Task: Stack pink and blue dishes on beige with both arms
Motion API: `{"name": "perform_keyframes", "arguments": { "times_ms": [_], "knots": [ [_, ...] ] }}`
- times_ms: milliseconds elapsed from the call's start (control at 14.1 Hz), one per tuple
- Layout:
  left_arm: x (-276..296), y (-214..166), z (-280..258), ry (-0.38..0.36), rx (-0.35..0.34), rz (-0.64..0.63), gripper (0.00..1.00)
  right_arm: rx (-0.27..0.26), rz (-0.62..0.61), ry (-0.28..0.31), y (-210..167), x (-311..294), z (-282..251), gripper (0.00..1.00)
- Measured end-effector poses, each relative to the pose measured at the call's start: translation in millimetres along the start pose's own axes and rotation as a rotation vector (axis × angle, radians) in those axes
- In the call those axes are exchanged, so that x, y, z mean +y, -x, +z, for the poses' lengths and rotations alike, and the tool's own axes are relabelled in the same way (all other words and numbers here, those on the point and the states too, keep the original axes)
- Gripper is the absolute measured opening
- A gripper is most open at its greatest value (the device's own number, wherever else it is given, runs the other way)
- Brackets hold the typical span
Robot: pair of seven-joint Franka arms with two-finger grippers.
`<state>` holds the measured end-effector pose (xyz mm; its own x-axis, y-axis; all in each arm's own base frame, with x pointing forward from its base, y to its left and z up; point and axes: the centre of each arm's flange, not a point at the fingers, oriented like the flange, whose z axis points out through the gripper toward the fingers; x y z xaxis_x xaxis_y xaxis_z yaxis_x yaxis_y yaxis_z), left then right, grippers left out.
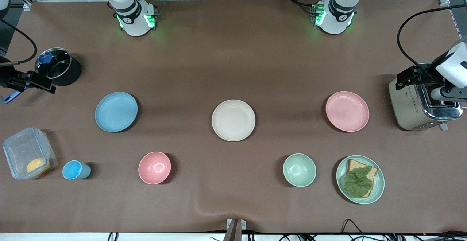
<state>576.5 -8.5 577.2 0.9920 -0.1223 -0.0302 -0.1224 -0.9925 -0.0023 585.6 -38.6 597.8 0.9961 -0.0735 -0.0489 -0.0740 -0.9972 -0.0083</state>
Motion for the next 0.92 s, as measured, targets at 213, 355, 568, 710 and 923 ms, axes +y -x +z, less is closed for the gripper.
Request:
{"name": "perform_keyframes", "arguments": {
  "times_ms": [213, 355, 568, 710, 923],
  "knots": [
    [-0.7, -2.4, 6.2, 0.001, -0.013, -0.001, 1.0, -0.015, -0.001, 0.0, 0.5, -0.5, 2.9, 1.0],
    [-1.4, -7.1, 17.3, 0.002, -0.032, -0.002, 1.0, -0.026, -0.009, 0.0, 0.9, -5.0, 5.2, 1.0],
    [-1.9, -10.2, 24.4, 0.003, -0.044, -0.002, 1.0, -0.065, -0.018, 0.002, -5.4, -5.1, 22.5, 1.0],
    [-3.6, -10.2, 23.8, 0.002, -0.043, -0.005, 1.0, -0.135, -0.053, 0.002, -18.6, 8.7, 58.9, 1.0],
    [-9.6, -11.8, 29.0, 0.002, -0.052, -0.016, 1.0, -0.268, -0.073, -0.02, -40.3, 44.9, 140.5, 1.0]
  ]
}}
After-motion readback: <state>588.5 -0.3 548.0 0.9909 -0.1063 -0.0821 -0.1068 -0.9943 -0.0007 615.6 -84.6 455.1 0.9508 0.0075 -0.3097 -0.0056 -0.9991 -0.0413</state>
